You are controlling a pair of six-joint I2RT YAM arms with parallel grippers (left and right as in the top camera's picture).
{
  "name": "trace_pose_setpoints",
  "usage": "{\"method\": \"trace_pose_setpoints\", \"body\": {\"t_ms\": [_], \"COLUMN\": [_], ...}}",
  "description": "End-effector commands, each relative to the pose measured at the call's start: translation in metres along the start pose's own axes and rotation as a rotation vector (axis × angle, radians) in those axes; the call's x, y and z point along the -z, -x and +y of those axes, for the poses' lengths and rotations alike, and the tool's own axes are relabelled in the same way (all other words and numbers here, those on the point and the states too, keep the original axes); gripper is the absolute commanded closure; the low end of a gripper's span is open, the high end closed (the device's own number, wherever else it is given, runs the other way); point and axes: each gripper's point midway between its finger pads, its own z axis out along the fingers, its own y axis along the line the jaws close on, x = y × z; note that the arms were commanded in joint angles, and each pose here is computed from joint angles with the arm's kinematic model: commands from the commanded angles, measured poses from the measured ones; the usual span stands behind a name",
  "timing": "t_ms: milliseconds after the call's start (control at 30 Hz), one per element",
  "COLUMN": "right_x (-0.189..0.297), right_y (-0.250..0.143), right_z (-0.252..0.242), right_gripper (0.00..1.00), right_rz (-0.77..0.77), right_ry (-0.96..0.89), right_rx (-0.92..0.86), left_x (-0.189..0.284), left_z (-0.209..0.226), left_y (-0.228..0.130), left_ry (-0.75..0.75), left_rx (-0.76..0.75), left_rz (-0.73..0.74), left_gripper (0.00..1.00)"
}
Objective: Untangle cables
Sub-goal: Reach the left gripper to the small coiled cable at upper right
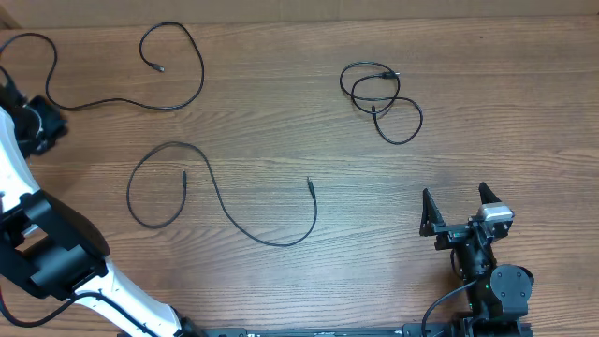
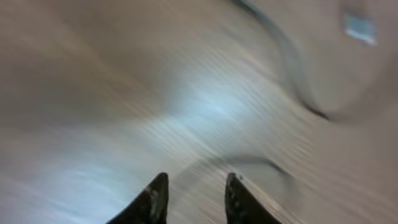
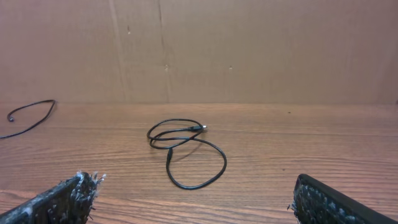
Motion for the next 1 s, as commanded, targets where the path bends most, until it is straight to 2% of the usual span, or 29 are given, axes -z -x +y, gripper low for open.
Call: {"method": "trace_pose_setpoints", "body": {"t_ms": [0,167,200,233,267,333,400,500,733,800,967], "right_x": [0.000,0.000,0.000,0.000,0.000,0.000,0.000,0.000,0.000,0.000,0.000], "right_y": [-0.002,-0.002,-0.002,-0.002,-0.002,-0.002,-0.002,-0.002,-0.002,-0.002,-0.002], "right_z": [-0.002,-0.002,-0.002,-0.002,-0.002,-0.002,-0.002,-0.002,-0.002,-0.002,-0.002], "right_gripper": [0.00,0.00,0.00,0.00,0.00,0.00,0.00,0.00,0.00,0.00,0.00], "right_rz": [-0.002,-0.002,-0.002,-0.002,-0.002,-0.002,-0.002,-0.002,-0.002,-0.002,-0.002], "right_ry": [-0.011,-0.011,-0.011,-0.011,-0.011,-0.011,-0.011,-0.011,-0.011,-0.011,-0.011], "right_rx": [0.006,0.006,0.006,0.006,0.006,0.006,0.006,0.006,0.006,0.006,0.006], "left_x": [0.017,0.006,0.005,0.003,0.001,-0.002,-0.005,-0.009,-0.007,-0.010,-0.012], "left_z": [-0.080,-0.096,-0.102,-0.107,-0.114,-0.127,-0.141,-0.164,-0.224,-0.238,-0.248], "left_y": [-0.031,-0.090,-0.107,-0.117,-0.132,-0.161,-0.187,-0.225,-0.316,-0.345,-0.381], "left_ry": [-0.371,-0.254,-0.227,-0.214,-0.195,-0.170,-0.157,-0.129,-0.137,-0.080,0.056], "left_rx": [-0.125,-0.233,-0.259,-0.278,-0.306,-0.363,-0.404,-0.462,-0.771,-0.885,-0.982], "left_rz": [0.117,0.306,0.356,0.385,0.427,0.502,0.563,0.630,0.687,0.648,0.555], "left_gripper": [0.68,0.65,0.61,0.53,0.36,0.17,0.10,0.09,0.08,0.11,0.12]}}
